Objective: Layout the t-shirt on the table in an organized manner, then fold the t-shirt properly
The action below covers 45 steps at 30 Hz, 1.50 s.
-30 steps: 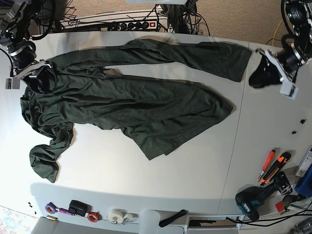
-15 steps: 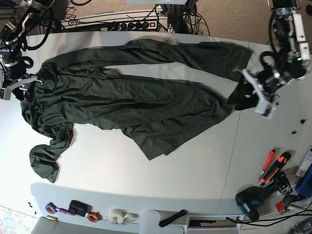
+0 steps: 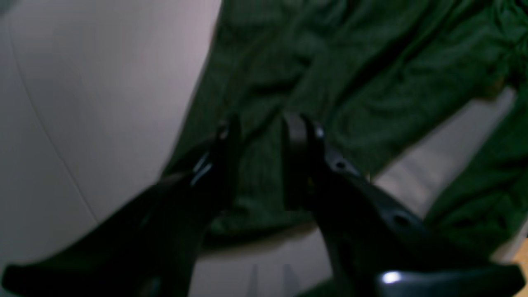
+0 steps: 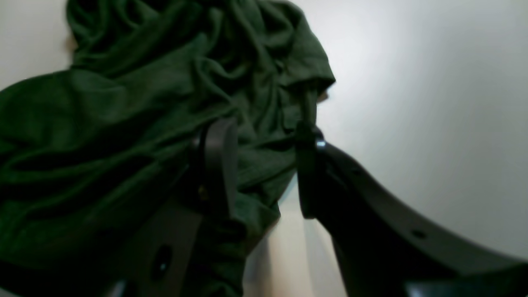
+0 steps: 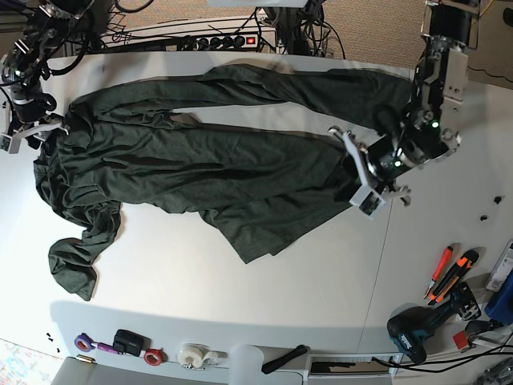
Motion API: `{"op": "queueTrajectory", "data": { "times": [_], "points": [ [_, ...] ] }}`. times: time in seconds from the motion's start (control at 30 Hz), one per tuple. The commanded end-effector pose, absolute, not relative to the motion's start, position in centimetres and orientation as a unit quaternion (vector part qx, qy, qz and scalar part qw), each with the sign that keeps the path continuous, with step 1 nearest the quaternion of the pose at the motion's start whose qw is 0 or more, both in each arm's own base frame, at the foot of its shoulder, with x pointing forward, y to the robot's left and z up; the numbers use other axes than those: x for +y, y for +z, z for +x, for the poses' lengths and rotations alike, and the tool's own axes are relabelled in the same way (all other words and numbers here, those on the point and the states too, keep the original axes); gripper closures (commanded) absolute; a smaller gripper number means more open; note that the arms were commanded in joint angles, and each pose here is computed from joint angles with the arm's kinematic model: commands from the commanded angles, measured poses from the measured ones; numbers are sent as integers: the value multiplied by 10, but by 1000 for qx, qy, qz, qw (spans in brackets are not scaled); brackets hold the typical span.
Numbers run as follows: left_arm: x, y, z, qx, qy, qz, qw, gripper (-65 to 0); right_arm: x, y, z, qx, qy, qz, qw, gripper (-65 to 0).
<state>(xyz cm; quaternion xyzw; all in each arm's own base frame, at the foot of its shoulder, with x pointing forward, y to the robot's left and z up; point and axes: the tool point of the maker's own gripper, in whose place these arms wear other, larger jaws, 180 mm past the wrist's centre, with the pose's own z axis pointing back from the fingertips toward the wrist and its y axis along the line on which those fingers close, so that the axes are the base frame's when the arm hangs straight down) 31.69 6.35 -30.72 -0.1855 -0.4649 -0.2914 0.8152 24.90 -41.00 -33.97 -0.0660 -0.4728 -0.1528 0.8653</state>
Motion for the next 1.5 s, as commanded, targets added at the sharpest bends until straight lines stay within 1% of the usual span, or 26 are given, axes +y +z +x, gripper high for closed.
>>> {"op": "queueTrajectory", "data": {
  "times": [0.0,0.13,0.27,0.4,0.43,0.5,0.57,0.7,0.77,0.9,0.97,1.03,1.1,1.2,1.3,1.47],
  "points": [
    [60,-290,326,-492,-289,-185,800,-181,-418,-322,259,-499,-148,-72,850,-236],
    [45,-290,329,-497,-273,-206,798,-181,-414,-340,265,-483,-155,-54,860,-236],
    [26,-304,325,-481,-268,-240,800,-181,-395,-359,274,-464,-139,-30,874,-236],
    [12,-311,322,-472,-265,-264,799,-181,-359,-357,288,-472,-63,17,879,-233],
    [10,-312,322,-471,-263,-265,799,-181,-349,-351,291,-480,-46,32,875,-216],
    [10,-312,322,-471,-262,-267,799,-181,-339,-339,297,-495,-24,43,867,-161],
    [11,-312,323,-471,-263,-264,799,-181,-336,-326,300,-504,-11,36,863,-141],
    [11,-310,324,-474,-264,-263,798,-181,-328,-308,304,-510,15,24,860,-141],
    [11,-310,325,-474,-265,-263,797,-181,-328,-309,302,-501,16,21,865,-141],
    [11,-310,325,-474,-265,-263,797,-181,-340,-324,293,-461,-18,1,887,-140],
    [11,-310,325,-475,-265,-263,797,-181,-353,-330,287,-443,-41,-31,895,-131],
    [11,-310,325,-475,-265,-263,797,-181,-366,-336,281,-421,-56,-63,903,-109],
    [11,-310,325,-475,-265,-263,797,-181,-373,-342,273,-395,-57,-83,913,-108],
    [11,-310,325,-474,-265,-263,797,-181,-387,-345,266,-377,-57,-120,917,-108],
    [11,-310,325,-473,-265,-263,798,-181,-408,-351,256,-362,-84,-163,914,-108],
    [10,-311,323,-470,-272,-265,797,-181,-431,-380,238,-322,-107,-165,926,-108]
  ]
}}
